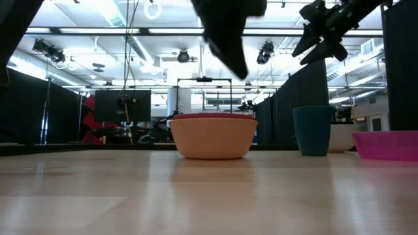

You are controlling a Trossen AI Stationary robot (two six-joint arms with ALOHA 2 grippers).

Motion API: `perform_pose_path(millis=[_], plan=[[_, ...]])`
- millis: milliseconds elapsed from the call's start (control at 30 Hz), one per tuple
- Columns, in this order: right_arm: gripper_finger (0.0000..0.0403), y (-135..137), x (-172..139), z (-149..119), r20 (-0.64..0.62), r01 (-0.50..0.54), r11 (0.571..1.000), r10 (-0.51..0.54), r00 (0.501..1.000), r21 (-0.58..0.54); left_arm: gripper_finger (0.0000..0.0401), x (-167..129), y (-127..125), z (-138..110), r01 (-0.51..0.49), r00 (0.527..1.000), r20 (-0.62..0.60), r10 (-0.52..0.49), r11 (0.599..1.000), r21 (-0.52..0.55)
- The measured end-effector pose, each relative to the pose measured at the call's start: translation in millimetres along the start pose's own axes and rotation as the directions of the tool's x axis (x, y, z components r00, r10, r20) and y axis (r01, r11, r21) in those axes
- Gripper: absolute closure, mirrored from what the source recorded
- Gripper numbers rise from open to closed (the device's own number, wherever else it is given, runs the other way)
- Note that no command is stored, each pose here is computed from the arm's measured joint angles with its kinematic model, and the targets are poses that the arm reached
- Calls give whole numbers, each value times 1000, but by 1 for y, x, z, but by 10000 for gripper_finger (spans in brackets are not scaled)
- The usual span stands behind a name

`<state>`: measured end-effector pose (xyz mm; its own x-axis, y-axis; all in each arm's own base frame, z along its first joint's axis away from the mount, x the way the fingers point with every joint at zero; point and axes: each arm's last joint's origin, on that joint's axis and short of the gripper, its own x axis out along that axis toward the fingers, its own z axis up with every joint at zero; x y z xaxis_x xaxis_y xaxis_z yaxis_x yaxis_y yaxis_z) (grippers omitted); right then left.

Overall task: Nest bowls inside each other
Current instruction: Stack the white bowl on top of the orange bowl

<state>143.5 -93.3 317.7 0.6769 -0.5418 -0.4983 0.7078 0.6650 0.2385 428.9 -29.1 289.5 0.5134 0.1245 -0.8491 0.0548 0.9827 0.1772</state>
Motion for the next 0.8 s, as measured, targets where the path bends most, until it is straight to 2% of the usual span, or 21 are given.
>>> perform_pose_path(millis=[100, 200, 333, 433, 800], plan=[[207, 0, -1, -1, -14, -8, 1000, 8, 1000, -2, 147, -14, 7, 10, -11, 999, 42, 11, 1000, -13], [214, -2, -6, -9, -89, -23, 1000, 22, 996, -7, 137, -25, 15, 15, -20, 998, 61, 22, 999, -26], [221, -10, -17, -26, -241, 47, 997, -60, 969, -59, 140, -42, 34, 12, -38, 998, 40, 41, 998, -56], [222, -15, -24, -34, -283, 108, 990, -129, 950, -89, 150, -62, 53, 8, -54, 995, 78, 62, 993, -102], [230, -20, -3, -53, -428, 132, 964, -223, 876, -232, 160, -100, 78, -12, 86, 953, 303, -13, 969, -231]])
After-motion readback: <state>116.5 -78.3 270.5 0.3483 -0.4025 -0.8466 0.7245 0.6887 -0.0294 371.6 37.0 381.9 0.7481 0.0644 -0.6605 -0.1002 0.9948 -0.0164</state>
